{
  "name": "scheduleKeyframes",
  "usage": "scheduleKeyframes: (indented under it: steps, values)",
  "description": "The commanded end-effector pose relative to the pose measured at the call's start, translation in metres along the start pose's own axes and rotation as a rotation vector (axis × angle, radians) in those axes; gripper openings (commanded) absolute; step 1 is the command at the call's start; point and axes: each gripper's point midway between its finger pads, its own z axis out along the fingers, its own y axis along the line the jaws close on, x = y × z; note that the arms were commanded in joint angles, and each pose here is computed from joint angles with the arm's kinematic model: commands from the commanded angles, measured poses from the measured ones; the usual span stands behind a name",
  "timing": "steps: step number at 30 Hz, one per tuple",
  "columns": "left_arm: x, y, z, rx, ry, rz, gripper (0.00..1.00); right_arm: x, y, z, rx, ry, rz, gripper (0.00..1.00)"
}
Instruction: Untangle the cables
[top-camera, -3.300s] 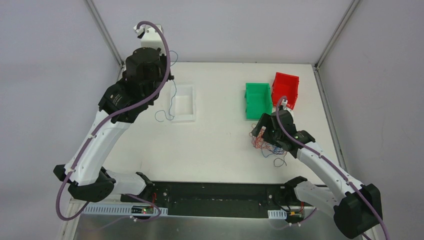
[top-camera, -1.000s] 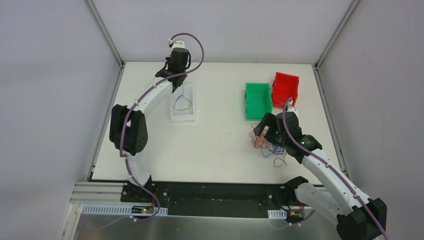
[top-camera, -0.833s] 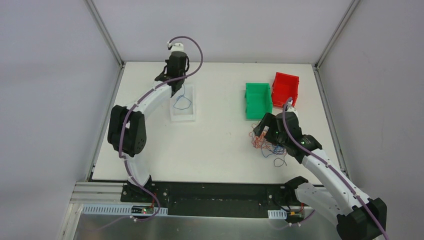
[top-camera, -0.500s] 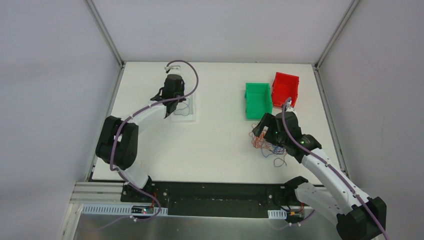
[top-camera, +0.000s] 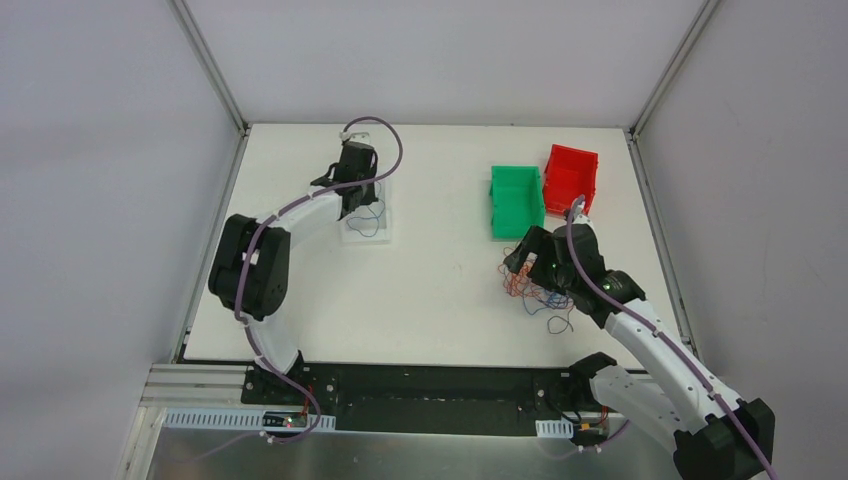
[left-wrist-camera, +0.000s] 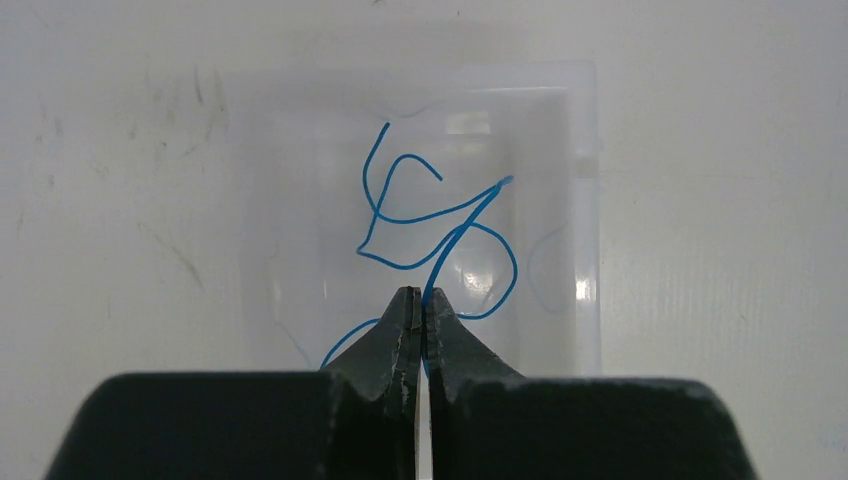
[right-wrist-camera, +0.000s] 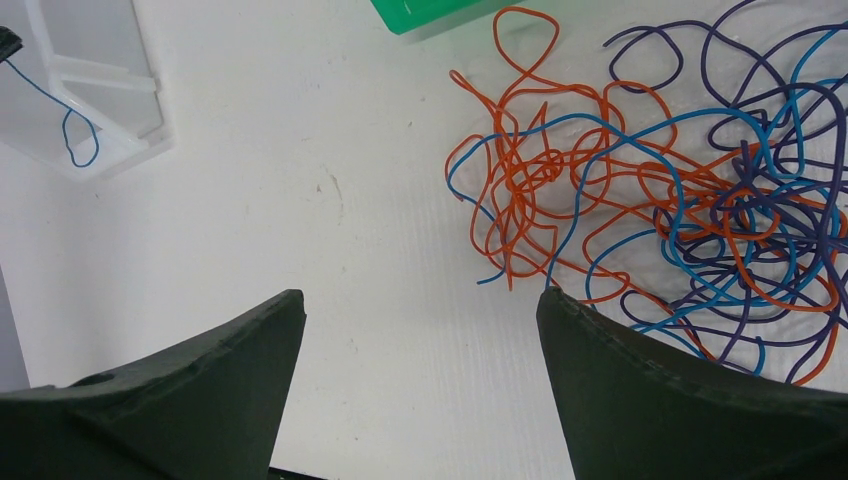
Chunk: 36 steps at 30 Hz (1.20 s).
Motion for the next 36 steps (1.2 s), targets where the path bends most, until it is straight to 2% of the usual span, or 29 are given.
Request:
scheduleKeyframes:
  steps: [1, 8, 13, 14, 18, 22, 24, 30, 36]
  values:
    - [0.015, -0.003, 0.008, -0.008, 0.129, -0.024, 0.00, -0.005, 0.003, -0.007, -0.011, -0.016, 0.004, 0.90]
    - [0.010, 0.001, 0.022, -0.037, 0.153, -0.006, 0.00, -0.006, 0.004, -0.007, -0.012, -0.014, -0.002, 0.90]
    - [0.003, 0.000, 0.022, -0.019, 0.147, -0.006, 0.10, -0.005, 0.003, -0.006, -0.009, -0.009, -0.009, 0.90]
    - [0.001, -0.001, 0.019, -0.013, 0.141, -0.014, 0.15, -0.004, 0.002, -0.005, -0.007, -0.009, -0.009, 0.90]
    - [-0.016, -0.004, -0.005, 0.022, 0.104, -0.037, 0.54, -0.003, 0.002, -0.001, 0.002, 0.004, -0.014, 0.90]
    - [-0.030, -0.006, -0.039, 0.075, 0.061, -0.059, 0.81, -0.006, -0.002, 0.001, 0.057, 0.015, -0.003, 0.90]
    - [-0.036, -0.008, -0.058, 0.113, 0.035, -0.071, 0.89, -0.011, -0.007, 0.001, 0.102, 0.001, 0.013, 0.90]
    - [-0.034, -0.014, -0.103, 0.203, 0.015, -0.114, 0.91, -0.015, -0.027, 0.004, 0.216, -0.043, 0.059, 0.90]
    - [-0.006, -0.021, -0.146, 0.312, 0.046, -0.237, 0.92, -0.018, -0.065, 0.000, 0.424, -0.088, 0.081, 0.89]
